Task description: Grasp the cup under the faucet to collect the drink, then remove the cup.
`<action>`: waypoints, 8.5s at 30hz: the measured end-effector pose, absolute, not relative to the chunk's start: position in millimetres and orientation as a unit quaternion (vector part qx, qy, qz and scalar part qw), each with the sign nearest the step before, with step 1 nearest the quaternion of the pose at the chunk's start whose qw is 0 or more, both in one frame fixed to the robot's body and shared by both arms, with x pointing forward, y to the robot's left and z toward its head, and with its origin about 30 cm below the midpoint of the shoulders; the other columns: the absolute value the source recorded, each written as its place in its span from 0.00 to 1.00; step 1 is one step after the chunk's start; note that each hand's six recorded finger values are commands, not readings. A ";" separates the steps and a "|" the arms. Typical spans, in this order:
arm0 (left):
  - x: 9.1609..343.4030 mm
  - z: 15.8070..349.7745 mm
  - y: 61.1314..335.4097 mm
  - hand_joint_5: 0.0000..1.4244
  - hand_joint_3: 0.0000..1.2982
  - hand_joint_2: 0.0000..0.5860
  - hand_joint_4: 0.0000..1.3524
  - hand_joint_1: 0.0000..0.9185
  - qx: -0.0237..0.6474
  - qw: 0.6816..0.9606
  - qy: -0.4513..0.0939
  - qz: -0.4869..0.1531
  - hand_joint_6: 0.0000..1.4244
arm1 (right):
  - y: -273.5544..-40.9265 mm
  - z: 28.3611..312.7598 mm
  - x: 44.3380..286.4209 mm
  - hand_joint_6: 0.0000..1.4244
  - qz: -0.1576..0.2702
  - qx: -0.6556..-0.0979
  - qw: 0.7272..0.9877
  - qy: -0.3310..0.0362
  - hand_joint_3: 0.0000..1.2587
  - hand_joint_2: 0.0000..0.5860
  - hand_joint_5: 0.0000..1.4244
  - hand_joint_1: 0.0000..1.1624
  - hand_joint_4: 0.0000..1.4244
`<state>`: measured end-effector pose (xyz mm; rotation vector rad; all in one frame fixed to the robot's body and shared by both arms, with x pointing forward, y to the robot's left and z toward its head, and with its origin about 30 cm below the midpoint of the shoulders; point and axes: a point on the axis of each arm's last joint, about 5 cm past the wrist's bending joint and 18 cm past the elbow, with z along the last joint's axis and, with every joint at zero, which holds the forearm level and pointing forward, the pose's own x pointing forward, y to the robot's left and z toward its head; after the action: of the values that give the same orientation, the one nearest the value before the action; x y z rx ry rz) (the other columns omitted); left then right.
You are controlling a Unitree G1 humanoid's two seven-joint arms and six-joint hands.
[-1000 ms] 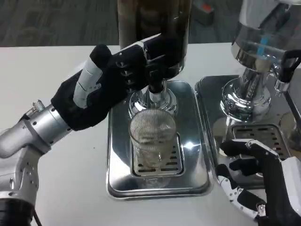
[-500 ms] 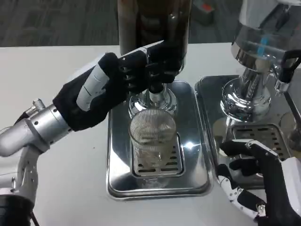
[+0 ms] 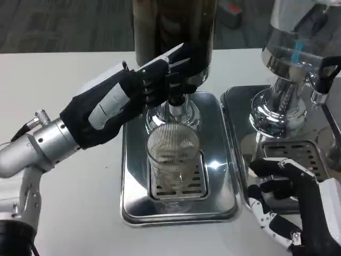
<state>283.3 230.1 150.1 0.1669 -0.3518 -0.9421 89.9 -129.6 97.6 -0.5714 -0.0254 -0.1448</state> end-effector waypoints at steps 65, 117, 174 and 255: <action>285.6 165.6 232.8 0.02 0.05 0.08 0.00 0.00 0.244 0.822 -0.218 -0.466 0.10 | -135.5 98.4 94.1 0.38 -0.064 -0.279 0.958 -0.008 0.38 0.73 0.37 0.92 0.30; 284.1 166.7 228.9 0.01 0.05 0.06 0.00 0.00 0.284 0.807 -0.235 -0.461 0.11 | -164.0 128.8 131.6 0.12 0.108 -0.276 0.955 -0.009 0.00 0.38 0.00 0.68 0.00; 282.6 173.2 233.3 0.02 0.04 0.02 0.00 0.00 0.309 0.799 -0.238 -0.458 0.12 | -147.2 116.0 171.2 0.13 0.185 -0.246 0.952 0.000 0.00 0.46 0.02 0.63 0.00; 285.0 181.1 251.1 0.03 0.03 0.13 0.00 0.00 0.268 0.832 -0.247 -0.417 0.15 | -136.1 112.6 183.2 0.15 0.204 -0.226 0.952 -0.009 0.05 0.44 0.05 0.57 0.02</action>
<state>285.0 251.1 181.1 0.5686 -0.5246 -0.8840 183.2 -136.1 112.6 -0.4596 -0.0191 0.4154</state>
